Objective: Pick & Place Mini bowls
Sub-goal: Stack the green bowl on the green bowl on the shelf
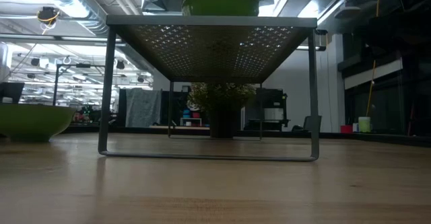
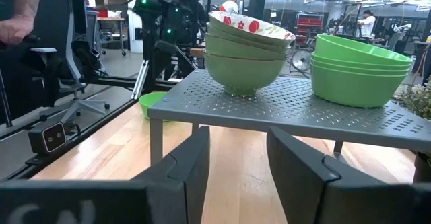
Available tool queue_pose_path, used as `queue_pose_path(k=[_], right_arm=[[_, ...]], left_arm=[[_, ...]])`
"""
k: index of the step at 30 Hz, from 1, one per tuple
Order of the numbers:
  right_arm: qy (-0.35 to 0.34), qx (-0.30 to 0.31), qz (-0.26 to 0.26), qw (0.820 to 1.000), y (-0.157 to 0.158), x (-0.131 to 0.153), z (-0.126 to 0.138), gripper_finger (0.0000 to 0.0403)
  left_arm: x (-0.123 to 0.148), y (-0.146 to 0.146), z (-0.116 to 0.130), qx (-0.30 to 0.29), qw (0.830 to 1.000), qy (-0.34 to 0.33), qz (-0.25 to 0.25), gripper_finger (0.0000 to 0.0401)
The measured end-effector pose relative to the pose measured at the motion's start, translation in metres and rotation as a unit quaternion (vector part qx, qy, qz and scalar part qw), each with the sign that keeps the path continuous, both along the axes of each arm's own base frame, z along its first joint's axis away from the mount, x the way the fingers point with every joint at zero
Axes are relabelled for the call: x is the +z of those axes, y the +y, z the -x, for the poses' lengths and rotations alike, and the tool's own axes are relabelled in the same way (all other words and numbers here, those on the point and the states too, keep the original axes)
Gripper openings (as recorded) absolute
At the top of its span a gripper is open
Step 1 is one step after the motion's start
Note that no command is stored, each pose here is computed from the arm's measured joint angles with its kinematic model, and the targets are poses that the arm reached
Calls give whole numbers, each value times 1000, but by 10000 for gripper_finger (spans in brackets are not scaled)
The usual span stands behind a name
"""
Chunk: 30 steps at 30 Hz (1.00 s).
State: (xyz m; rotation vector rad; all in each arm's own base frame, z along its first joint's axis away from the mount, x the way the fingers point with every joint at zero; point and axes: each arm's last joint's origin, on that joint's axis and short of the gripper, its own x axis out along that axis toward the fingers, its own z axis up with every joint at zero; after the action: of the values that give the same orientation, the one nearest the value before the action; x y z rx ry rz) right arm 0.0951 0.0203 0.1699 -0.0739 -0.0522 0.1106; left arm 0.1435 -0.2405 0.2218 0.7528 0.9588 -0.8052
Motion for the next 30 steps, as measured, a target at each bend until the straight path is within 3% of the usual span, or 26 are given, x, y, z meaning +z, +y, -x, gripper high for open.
queue_pose_path(k=[8, 15, 23, 30], right_arm=[[0, 0, 0, 1000, 0, 0, 0, 147], [0, 0, 0, 1000, 0, 0, 0, 147], [0, 0, 0, 1000, 0, 0, 0, 147], [0, 0, 0, 1000, 0, 0, 0, 147]], left_arm=[[-42, -13, -11, -18, 996, 16, -82, 106], [-64, -18, -14, -18, 993, 34, -111, 94], [-52, -17, -13, 17, 997, 27, -77, 10], [-23, -9, -8, 70, 997, 14, -12, 4]])
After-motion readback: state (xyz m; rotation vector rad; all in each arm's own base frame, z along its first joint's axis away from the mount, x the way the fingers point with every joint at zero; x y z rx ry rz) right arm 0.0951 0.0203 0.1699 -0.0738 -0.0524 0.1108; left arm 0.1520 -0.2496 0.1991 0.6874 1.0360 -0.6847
